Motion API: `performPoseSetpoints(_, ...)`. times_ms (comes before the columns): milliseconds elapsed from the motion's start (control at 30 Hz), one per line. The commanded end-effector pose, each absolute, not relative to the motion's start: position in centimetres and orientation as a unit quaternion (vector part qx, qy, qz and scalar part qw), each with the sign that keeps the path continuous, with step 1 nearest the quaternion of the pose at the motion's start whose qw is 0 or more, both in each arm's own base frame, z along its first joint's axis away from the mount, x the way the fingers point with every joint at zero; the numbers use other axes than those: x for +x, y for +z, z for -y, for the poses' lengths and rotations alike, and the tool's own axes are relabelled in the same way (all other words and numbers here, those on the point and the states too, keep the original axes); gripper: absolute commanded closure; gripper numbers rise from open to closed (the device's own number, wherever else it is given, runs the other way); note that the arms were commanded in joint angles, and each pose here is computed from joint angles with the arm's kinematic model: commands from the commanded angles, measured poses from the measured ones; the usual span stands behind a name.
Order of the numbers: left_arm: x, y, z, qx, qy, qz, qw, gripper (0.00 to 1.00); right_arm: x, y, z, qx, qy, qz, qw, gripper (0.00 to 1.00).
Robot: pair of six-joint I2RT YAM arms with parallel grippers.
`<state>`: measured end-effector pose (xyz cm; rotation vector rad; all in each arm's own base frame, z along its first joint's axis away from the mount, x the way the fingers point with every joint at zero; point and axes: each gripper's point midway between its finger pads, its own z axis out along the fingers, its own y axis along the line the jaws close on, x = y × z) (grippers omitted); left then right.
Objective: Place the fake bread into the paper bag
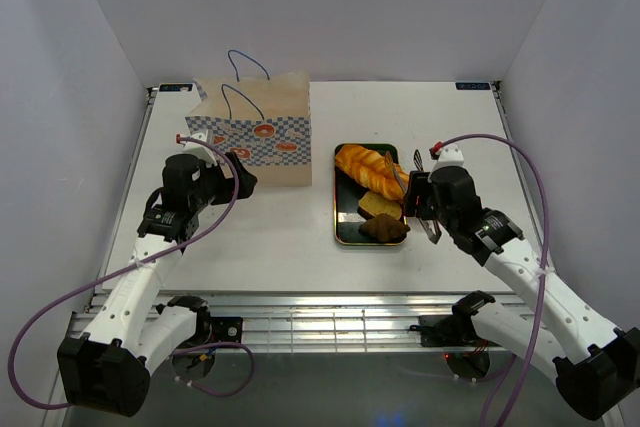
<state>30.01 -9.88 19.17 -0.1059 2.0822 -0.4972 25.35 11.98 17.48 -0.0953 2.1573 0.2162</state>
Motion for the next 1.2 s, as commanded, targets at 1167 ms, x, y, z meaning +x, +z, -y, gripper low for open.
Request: performPoseSetpoints(1167, 30.2, 20.8, 10.5, -0.033, -0.217, -0.844, 0.49, 0.02, 28.5, 15.5, -13.0, -0.074, 0.142, -0.891, 0.425, 0.39)
